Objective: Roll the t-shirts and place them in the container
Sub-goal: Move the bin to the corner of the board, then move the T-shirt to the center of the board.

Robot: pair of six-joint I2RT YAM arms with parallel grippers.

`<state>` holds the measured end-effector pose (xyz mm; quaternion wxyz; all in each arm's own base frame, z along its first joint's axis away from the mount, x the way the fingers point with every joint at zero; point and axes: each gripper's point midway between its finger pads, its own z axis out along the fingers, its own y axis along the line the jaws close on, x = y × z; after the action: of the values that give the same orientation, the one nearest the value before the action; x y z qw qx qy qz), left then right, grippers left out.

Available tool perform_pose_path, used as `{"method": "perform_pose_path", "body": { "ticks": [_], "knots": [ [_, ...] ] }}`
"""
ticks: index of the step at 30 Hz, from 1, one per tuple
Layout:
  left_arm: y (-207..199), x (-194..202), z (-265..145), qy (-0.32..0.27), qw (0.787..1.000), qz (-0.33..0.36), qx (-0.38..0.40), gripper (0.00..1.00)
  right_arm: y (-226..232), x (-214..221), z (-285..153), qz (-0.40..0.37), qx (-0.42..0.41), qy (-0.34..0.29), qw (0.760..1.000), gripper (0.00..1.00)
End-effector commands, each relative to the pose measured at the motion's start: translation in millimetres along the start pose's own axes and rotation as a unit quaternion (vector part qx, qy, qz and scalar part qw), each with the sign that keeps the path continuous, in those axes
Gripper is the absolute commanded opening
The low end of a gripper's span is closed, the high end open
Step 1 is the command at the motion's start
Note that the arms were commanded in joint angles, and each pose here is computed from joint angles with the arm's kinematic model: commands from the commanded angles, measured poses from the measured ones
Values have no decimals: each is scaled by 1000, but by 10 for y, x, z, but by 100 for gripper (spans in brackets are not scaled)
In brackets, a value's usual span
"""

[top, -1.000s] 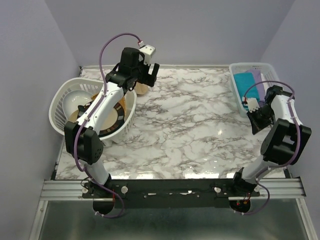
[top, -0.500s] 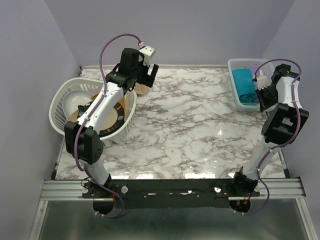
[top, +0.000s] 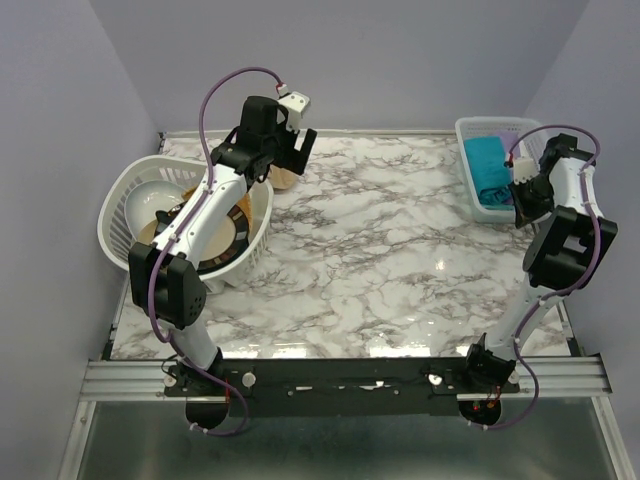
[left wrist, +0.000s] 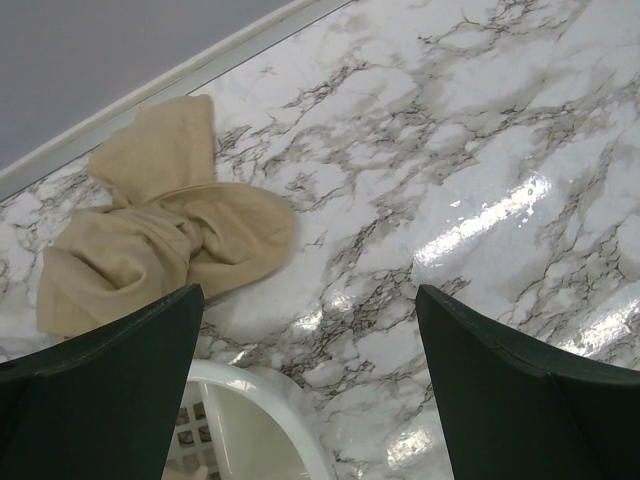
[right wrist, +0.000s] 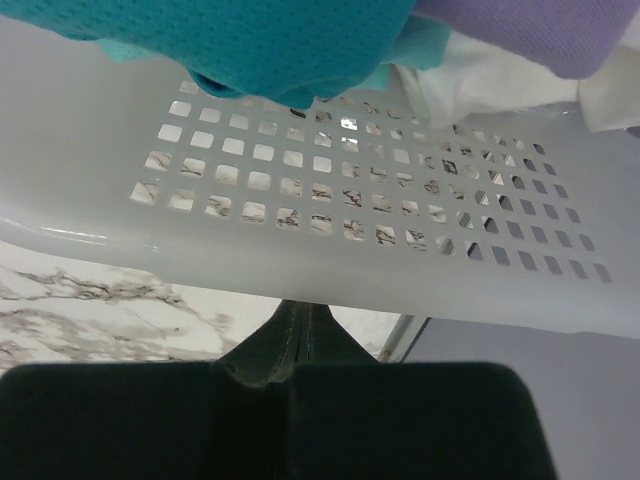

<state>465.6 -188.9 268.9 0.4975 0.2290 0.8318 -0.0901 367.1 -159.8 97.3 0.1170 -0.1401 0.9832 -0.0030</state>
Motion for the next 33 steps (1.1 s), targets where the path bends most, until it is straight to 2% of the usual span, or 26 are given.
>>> {"method": "perform_pose_path", "body": {
  "ticks": [1,9,13,15,16,17,18,19,20,21,22,24,27,33],
  "knots": [
    [67,-72,-78,-7,1000,5,-11,99,-233,-443,23,13,24,-67,997,1],
    [24,85,-117,11,1000,0,-4,99,-501,-1001,13,9,55,-117,992,1],
    [-2,105,-18,13,1000,18,9,99,-421,-1062,32,2,50,-116,992,1],
    [31,226,192,38,999,24,6,99,-293,-1000,-59,3,32,-114,993,1],
    [81,55,234,25,999,24,-6,99,-230,-956,-84,5,23,-113,993,3],
    [107,288,473,69,997,20,-11,99,-134,-949,-274,2,16,-129,992,8],
    [226,329,573,86,995,12,-46,99,-65,-914,-336,-1,8,-132,991,32],
    [309,17,599,60,996,9,-63,99,47,-799,-326,-1,-8,-122,992,44],
    [332,317,846,111,991,9,-69,99,140,-747,-377,-1,-21,-123,992,57],
    [367,303,915,114,990,10,-79,98,205,-717,-552,-4,-17,-137,990,72],
    [432,213,955,103,990,13,-94,98,286,-638,-548,-5,-27,-133,991,80],
    [454,295,1123,102,989,26,-100,96,425,-590,-715,-7,-40,-148,988,86],
    [536,400,1226,105,986,54,-119,90,573,-510,-783,5,-58,-152,987,86],
    [550,860,1342,167,975,90,-114,84,746,-406,-918,7,-66,-161,985,86]
  ]
}}
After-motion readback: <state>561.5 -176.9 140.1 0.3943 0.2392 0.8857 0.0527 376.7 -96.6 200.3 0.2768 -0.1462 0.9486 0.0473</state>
